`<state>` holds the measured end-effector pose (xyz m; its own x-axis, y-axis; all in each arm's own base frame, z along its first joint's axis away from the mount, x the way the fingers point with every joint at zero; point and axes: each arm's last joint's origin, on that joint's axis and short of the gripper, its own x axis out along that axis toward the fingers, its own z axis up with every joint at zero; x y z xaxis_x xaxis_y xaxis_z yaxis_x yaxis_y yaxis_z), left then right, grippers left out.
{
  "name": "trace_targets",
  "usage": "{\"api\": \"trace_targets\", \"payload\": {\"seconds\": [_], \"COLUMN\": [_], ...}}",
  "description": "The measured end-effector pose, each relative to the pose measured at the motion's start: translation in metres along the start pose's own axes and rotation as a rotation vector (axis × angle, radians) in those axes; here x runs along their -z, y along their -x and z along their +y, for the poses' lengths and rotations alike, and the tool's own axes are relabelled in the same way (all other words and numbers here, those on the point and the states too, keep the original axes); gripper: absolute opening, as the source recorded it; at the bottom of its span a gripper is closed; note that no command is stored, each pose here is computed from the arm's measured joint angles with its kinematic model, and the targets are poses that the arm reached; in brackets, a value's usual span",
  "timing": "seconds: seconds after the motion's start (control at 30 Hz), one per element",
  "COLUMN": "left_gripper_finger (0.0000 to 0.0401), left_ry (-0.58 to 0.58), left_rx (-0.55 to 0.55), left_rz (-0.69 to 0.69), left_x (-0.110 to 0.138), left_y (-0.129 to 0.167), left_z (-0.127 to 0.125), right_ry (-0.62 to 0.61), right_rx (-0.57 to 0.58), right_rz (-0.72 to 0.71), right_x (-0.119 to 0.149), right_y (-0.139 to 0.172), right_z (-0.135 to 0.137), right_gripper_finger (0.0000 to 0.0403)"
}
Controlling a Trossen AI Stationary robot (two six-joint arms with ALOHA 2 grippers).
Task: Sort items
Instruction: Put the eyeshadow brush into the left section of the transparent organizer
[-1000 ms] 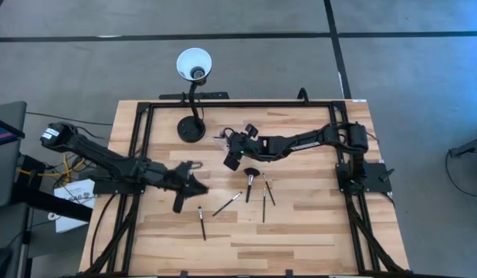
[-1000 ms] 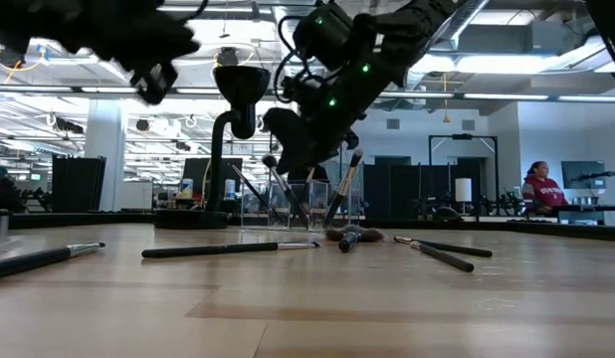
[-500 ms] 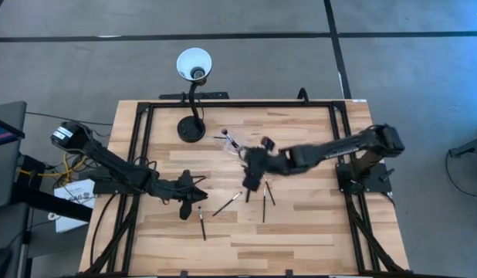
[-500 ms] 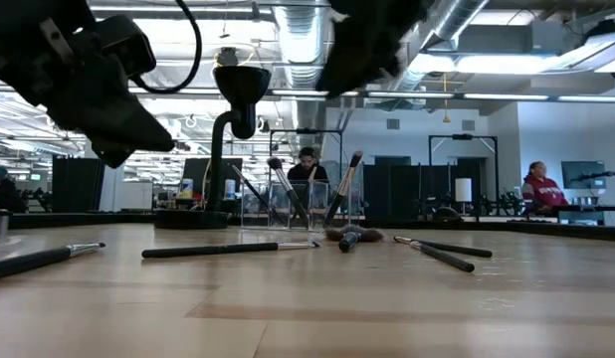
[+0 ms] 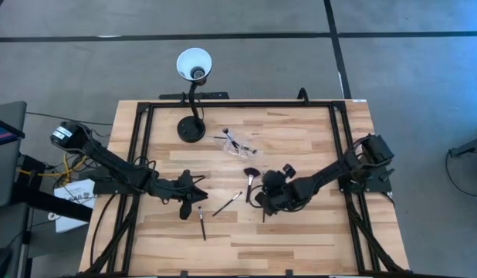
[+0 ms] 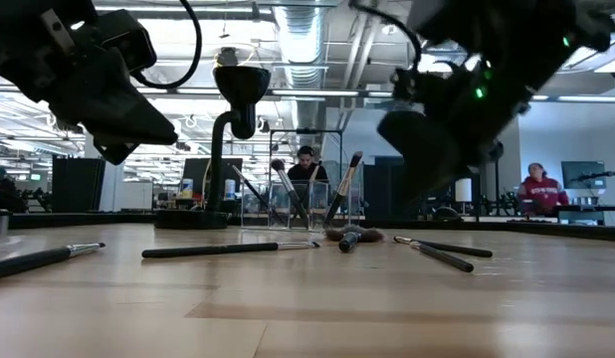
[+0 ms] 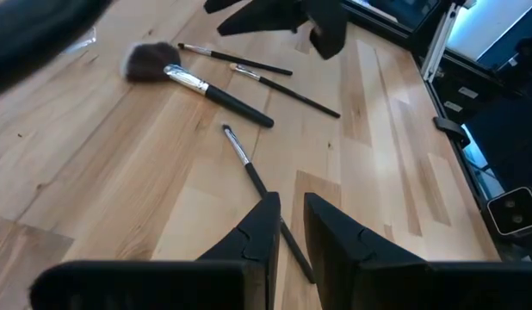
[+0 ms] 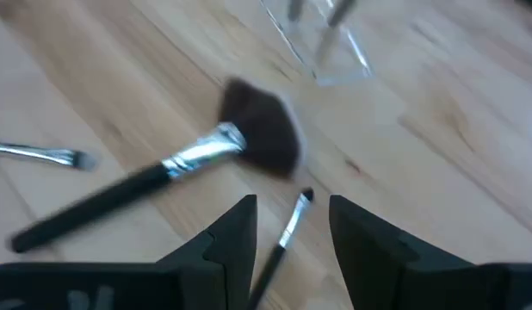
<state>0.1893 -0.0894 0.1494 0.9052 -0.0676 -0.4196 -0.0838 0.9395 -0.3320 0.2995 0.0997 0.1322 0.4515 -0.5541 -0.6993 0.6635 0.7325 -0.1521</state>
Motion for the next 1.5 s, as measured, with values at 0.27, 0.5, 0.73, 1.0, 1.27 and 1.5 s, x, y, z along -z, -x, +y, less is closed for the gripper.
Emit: {"api": "trace_targets", "payload": {"seconds": [0.27, 0.5, 0.73, 1.0, 1.27, 1.5], "left_gripper_finger": [0.0053, 0.0053, 0.0053, 0.0053, 0.0053, 0.0053], "left_ry": [0.005, 0.006, 0.006, 0.007, 0.007, 0.006], "left_rx": [0.007, 0.009, 0.009, 0.009, 0.010, 0.025], "left_rz": [-0.011, -0.014, -0.014, -0.014, -0.013, -0.012], "left_x": [-0.001, -0.001, -0.001, -0.001, -0.001, -0.001], "left_y": [0.000, 0.000, 0.000, 0.000, 0.000, 0.000], "left_z": [-0.001, -0.001, -0.001, -0.001, -0.001, -0.003], "right_ry": [-0.104, -0.174, -0.225, -0.125, -0.021, -0.039], "right_rx": [-0.041, -0.038, -0.109, -0.109, -0.143, -0.255], "right_rz": [-0.011, -0.002, -0.025, -0.019, 0.025, -0.148], "right_x": [0.010, 0.027, 0.035, 0.035, 0.038, 0.068], "right_y": [-0.014, -0.024, -0.030, -0.032, -0.040, -0.043], "right_z": [-0.007, -0.020, -0.024, -0.025, -0.035, -0.058], "right_gripper_finger": [0.0130, 0.0115, 0.0106, 0.0106, 0.0106, 0.0082]}}
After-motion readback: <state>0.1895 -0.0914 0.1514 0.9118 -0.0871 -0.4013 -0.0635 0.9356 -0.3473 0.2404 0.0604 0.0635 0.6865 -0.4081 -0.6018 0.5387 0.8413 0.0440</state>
